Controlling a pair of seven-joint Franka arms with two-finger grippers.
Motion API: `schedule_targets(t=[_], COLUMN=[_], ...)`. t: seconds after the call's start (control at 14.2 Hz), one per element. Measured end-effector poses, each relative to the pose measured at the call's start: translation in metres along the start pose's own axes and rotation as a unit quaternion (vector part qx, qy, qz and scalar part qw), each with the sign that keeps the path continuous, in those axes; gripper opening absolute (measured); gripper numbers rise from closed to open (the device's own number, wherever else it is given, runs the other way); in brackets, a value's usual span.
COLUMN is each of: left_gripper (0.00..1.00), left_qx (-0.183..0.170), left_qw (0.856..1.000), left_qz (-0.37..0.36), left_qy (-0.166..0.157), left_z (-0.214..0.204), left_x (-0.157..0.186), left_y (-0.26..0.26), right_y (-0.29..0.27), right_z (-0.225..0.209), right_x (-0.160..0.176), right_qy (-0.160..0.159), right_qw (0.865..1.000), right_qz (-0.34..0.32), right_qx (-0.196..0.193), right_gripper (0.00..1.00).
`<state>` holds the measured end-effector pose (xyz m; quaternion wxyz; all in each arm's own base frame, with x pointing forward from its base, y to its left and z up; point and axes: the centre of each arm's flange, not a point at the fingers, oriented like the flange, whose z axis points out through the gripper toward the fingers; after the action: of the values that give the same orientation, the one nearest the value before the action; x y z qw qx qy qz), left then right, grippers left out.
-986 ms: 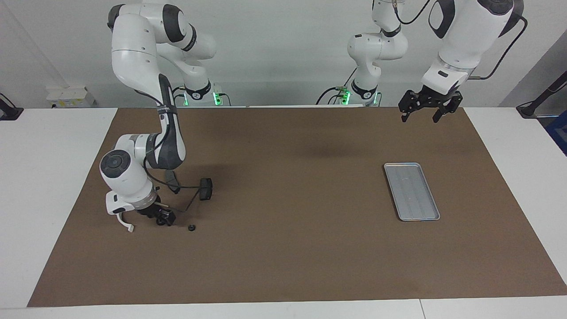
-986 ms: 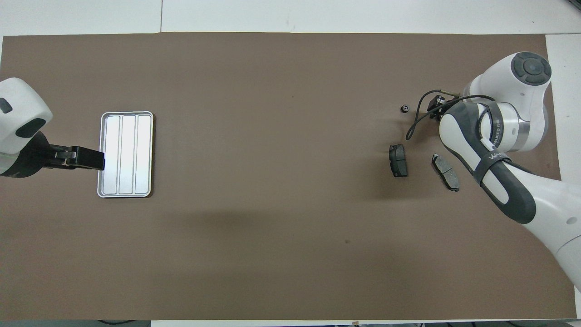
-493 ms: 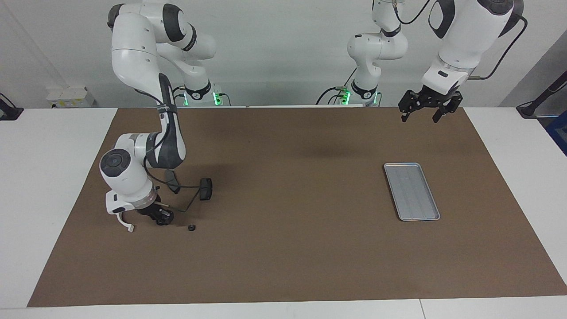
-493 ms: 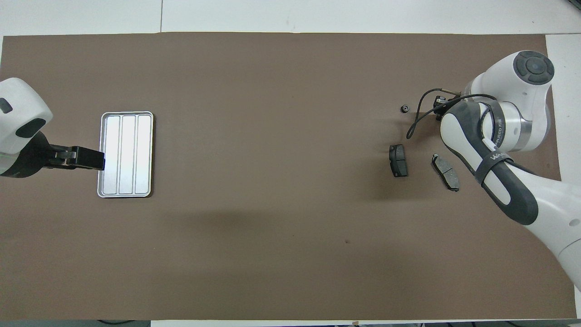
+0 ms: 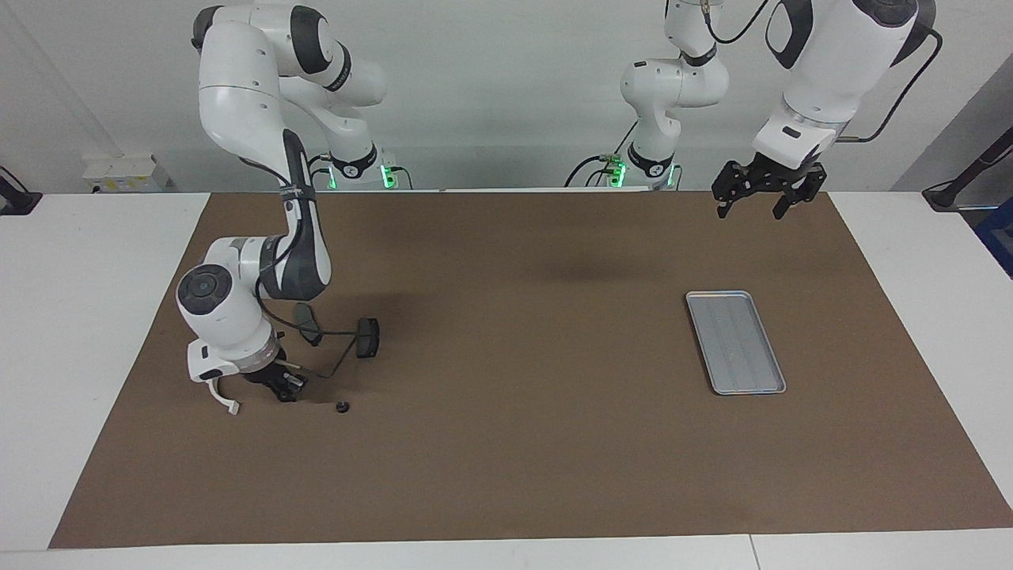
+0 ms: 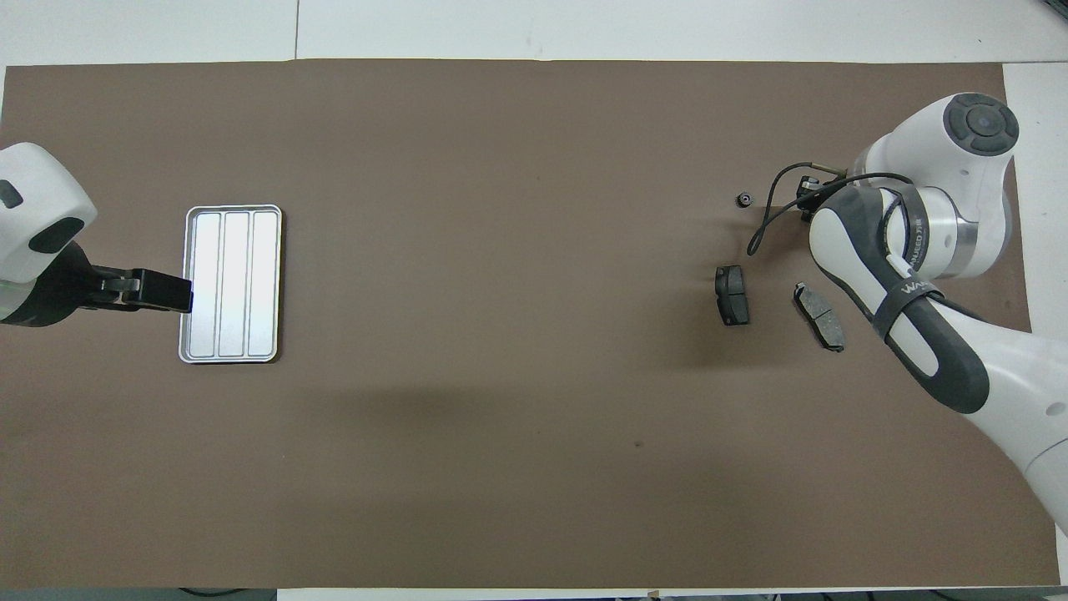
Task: Pick bearing gear from pile to tray
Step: 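Close the right gripper on the bearing and lift it, then carry the bearing with the right gripper toward the table center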
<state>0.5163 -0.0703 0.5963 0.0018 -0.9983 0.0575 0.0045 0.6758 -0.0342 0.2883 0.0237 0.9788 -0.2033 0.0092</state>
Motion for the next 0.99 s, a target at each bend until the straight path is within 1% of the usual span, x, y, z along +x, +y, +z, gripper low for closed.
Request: schedule_targets(t=[0.14,0.21,0.35,0.49,0.63,0.85,0.92,0.99], left_gripper=[1.0,1.0,1.0,1.0,1.0,1.0,1.0,1.0], left_qx=[0.0,0.0,0.0,0.0,0.0,0.0,0.0,0.0], left_qw=[1.0,1.0,1.0,1.0,1.0,1.0,1.0,1.0], left_qz=[0.0,0.0,0.0,0.0,-0.001,-0.002,-0.003,-0.009], left_qy=[0.0,0.0,0.0,0.0,0.001,0.001,0.002,0.002], left_z=[0.0,0.0,0.0,0.0,0.0,-0.001,-0.001,-0.001], left_x=[0.0,0.0,0.0,0.0,0.0,0.0,0.0,0.0], left_y=[0.0,0.0,0.0,0.0,-0.001,-0.002,-0.003,-0.007], right_y=[0.002,0.001,-0.002,-0.014,-0.032,-0.064,-0.078,-0.096], right_z=[-0.007,-0.018,-0.058,-0.109,-0.158,-0.22,-0.235,-0.247], right_x=[0.002,0.004,0.006,-0.003,-0.022,-0.06,-0.076,-0.093], right_qy=[-0.005,-0.009,-0.016,-0.019,-0.02,-0.013,-0.011,-0.011], right_qw=[1.0,1.0,1.0,0.999,0.999,0.997,0.998,0.999], right_qz=[-0.006,-0.007,-0.008,-0.018,-0.035,-0.064,-0.063,-0.047], right_qx=[-0.014,-0.019,-0.024,-0.028,-0.031,-0.031,-0.028,-0.021], right_gripper=[0.35,0.35,0.35,0.35,0.35,0.35,0.35,0.35])
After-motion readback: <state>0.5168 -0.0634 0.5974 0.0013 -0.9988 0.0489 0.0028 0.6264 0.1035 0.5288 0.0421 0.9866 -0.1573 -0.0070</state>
